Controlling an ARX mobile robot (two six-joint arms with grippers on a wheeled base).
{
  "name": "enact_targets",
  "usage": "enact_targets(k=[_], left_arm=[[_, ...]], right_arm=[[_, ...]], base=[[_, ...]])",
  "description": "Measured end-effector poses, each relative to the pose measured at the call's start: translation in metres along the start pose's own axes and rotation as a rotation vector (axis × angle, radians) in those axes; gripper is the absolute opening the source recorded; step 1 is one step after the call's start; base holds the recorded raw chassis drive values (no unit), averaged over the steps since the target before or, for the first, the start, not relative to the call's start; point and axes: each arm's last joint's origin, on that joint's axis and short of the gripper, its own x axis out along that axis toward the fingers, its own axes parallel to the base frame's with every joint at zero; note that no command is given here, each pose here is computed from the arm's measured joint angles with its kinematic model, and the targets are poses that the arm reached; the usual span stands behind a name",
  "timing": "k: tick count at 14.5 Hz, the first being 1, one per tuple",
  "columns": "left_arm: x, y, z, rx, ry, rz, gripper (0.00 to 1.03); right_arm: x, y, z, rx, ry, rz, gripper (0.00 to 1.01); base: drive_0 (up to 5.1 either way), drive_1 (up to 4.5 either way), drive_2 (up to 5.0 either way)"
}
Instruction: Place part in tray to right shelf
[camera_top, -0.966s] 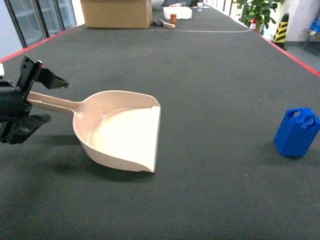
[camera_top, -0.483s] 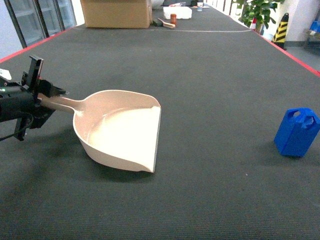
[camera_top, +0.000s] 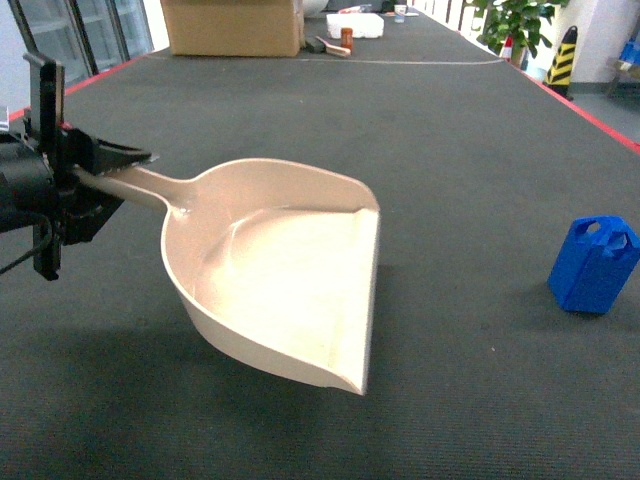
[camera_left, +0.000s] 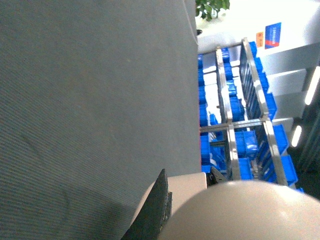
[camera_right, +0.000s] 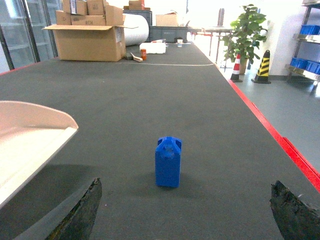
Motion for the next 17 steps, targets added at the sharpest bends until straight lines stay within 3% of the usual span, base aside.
enact_targets(k=[2, 4, 6, 7, 9, 10, 11, 12, 13, 14, 15, 17], left_arm=[[-0.01, -0.031, -0.018, -0.015, 0.043, -0.086, 0.17], [-0.018, -0.043, -0.046, -0.036, 0.143, -0.135, 0.17], [-0.021, -0.051, -0.077, -0.035, 0.235, -0.173, 0.17], [-0.02, -0.053, -0.081, -0.041, 0.244, -0.183, 0.17], [-0.021, -0.049, -0.075, -0.049, 0.195, -0.152, 0.17], [-0.021, -0.048, -0.071, -0.05, 0.174, -0.147, 0.17], [-0.021, -0.048, -0.071, -0.051, 0.173, -0.146, 0.17], [-0.021, -0.049, -0.074, -0.048, 0.184, -0.15, 0.17], [-0.02, -0.049, -0.076, -0.048, 0.2, -0.153, 0.17], [-0.02, -0.049, -0.076, -0.048, 0.2, -0.152, 0.17], [-0.02, -0.049, -0.075, -0.049, 0.196, -0.152, 0.17], [-0.021, -0.048, -0.074, -0.05, 0.187, -0.149, 0.17]], right_arm=[[0.0, 0.0, 0.0, 0.0, 0.0, 0.0, 0.98], [0.0, 0.0, 0.0, 0.0, 0.0, 0.0, 0.98], [0.0, 0.0, 0.0, 0.0, 0.0, 0.0, 0.98], [0.0, 0.0, 0.0, 0.0, 0.0, 0.0, 0.98], [0.0, 0.0, 0.0, 0.0, 0.0, 0.0, 0.98], [0.0, 0.0, -0.002, 0.008, 0.042, -0.019, 0.98], [0.007, 0.0, -0.001, 0.007, 0.205, -0.128, 0.98], [0.024, -0.008, 0.01, 0.012, 0.249, -0.207, 0.98], [0.045, -0.019, 0.025, 0.024, 0.242, -0.247, 0.98], [0.073, -0.029, 0.037, 0.02, 0.243, -0.25, 0.98], [0.105, -0.035, 0.042, 0.024, 0.279, -0.215, 0.98], [0.167, -0.037, 0.027, 0.035, 0.422, -0.141, 0.98]], base=[[0.0, 0.0, 0.0], [0.0, 0.0, 0.0], [0.0, 0.0, 0.0], [0.0, 0.0, 0.0], [0.0, 0.0, 0.0], [0.0, 0.0, 0.0], [0.0, 0.0, 0.0], [0.0, 0.0, 0.0], [0.0, 0.0, 0.0], [0.0, 0.0, 0.0], [0.0, 0.0, 0.0], [0.0, 0.0, 0.0]])
